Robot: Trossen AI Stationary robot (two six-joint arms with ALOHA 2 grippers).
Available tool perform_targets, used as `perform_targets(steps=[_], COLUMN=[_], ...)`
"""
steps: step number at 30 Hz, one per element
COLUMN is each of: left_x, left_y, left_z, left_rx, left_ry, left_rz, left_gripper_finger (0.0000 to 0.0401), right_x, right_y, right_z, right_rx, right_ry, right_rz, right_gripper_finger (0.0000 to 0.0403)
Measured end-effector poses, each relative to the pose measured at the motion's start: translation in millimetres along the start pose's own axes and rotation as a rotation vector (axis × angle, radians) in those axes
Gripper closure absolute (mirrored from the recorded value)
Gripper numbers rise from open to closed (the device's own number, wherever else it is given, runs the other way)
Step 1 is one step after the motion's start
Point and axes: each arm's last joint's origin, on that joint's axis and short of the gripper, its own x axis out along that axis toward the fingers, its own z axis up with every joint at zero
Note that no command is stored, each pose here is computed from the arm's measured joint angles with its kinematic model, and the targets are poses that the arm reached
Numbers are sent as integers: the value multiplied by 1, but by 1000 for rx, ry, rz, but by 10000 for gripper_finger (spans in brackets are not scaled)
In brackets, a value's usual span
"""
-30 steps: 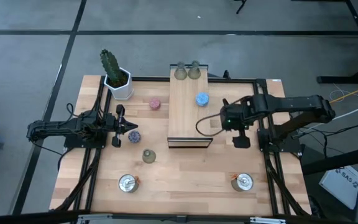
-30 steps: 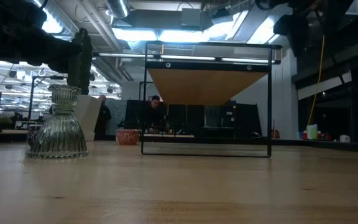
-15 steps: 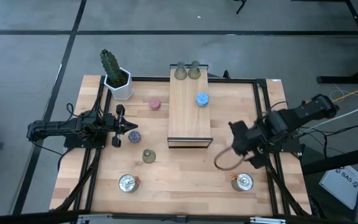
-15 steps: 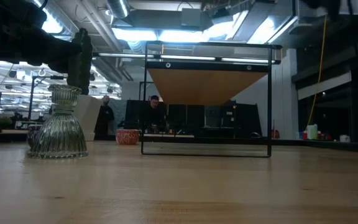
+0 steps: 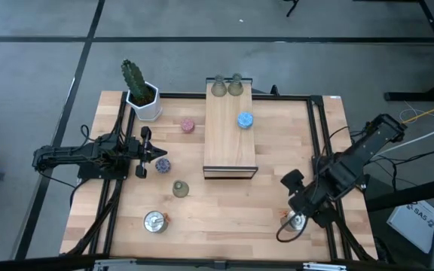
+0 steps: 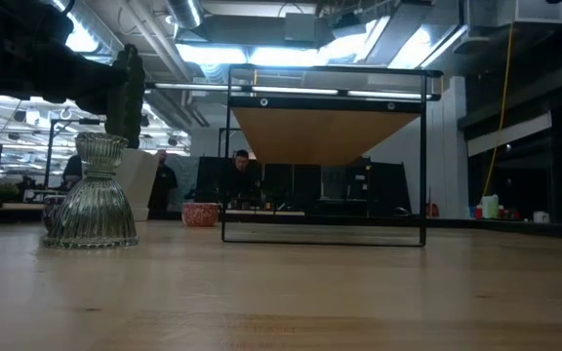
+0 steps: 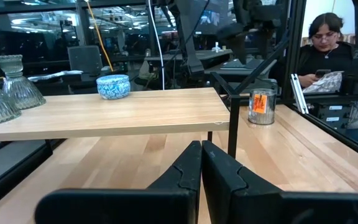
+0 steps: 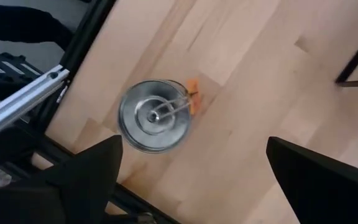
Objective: Pick & Place candle stick holders
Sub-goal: Put the right silver scented candle can on the shelf
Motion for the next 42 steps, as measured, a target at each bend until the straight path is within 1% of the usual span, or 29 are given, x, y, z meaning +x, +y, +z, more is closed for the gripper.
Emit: perform_targets(steps=[7, 11, 17, 24, 31, 42], left_x=[0, 0, 0, 0, 0, 0], left_y=[0, 0, 0, 0, 0, 0], left_z=[0, 0, 0, 0, 0, 0], left_rx=[0, 0, 0, 0, 0, 0], left_ry=[0, 0, 0, 0, 0, 0], left_rz=[0, 0, 0, 0, 0, 0], left_gripper_finger=[395, 395, 395, 395, 395, 395], right_x=[19, 34, 49, 54, 58, 79], right_y=[9, 16, 19, 21, 33, 34], right_z=[2, -1, -7, -6, -8, -19], right_rx=[14, 37, 175, 266, 284, 297], right_ry=[-57, -64, -19, -5, 15, 39], right_rz=[23, 36, 24, 1, 0, -3], right_gripper_finger=[3, 3, 3, 3, 3, 3])
